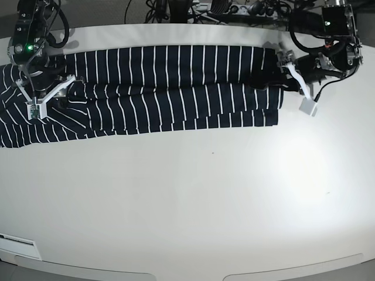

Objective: Fold the T-shirt properly
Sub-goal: 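Release the strip end with the left gripper and regrasp it nearer the middle, then pull the strip ends apart with both grippers to straighten it, then fold the strip end with the left gripper toward the right gripper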

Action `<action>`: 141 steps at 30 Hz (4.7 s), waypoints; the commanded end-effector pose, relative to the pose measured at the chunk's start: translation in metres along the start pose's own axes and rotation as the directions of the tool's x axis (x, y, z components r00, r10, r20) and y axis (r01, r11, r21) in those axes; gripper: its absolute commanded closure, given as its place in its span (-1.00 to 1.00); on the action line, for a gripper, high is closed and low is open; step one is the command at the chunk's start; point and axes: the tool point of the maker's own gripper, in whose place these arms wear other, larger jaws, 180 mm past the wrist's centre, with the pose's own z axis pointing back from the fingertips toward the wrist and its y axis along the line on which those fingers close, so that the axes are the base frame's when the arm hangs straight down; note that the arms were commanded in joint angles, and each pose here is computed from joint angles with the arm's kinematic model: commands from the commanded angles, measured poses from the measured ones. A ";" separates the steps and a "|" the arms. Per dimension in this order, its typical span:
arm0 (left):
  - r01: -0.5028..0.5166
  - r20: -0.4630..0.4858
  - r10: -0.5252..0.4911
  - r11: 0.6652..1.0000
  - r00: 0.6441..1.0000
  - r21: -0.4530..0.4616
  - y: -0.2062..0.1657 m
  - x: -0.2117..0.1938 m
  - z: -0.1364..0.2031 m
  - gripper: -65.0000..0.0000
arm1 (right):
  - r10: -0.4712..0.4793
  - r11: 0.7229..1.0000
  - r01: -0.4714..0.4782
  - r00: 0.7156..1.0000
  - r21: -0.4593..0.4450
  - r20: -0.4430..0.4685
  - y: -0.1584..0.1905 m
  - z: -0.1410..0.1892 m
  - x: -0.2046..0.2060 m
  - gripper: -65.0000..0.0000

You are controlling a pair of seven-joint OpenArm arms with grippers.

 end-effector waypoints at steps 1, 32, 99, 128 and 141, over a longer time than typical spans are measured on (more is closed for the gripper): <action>0.017 0.047 -0.017 1.000 0.999 0.002 -0.001 0.015 0.009 -0.18 | 0.020 1.000 -0.020 0.999 -0.004 0.044 -0.003 0.003 0.014 0.20; -0.234 0.105 0.222 0.965 0.969 0.118 0.005 -0.018 -0.048 -0.18 | 0.038 0.999 -0.039 0.999 0.012 0.032 0.000 0.003 0.012 0.20; 0.302 0.341 -0.201 0.913 0.918 -0.274 -0.108 0.065 -0.010 1.00 | -0.035 0.932 0.031 0.999 0.362 0.004 0.037 -0.046 -0.023 1.00; 0.388 0.388 -0.268 0.880 0.882 -0.273 -0.161 0.066 -0.089 1.00 | -0.032 0.930 0.035 0.999 0.367 -0.014 0.038 -0.046 -0.026 1.00; 0.363 0.421 -0.194 0.855 0.886 -0.370 -0.182 0.072 -0.086 -0.21 | -0.033 0.928 0.038 0.999 0.370 -0.021 0.039 -0.045 -0.027 1.00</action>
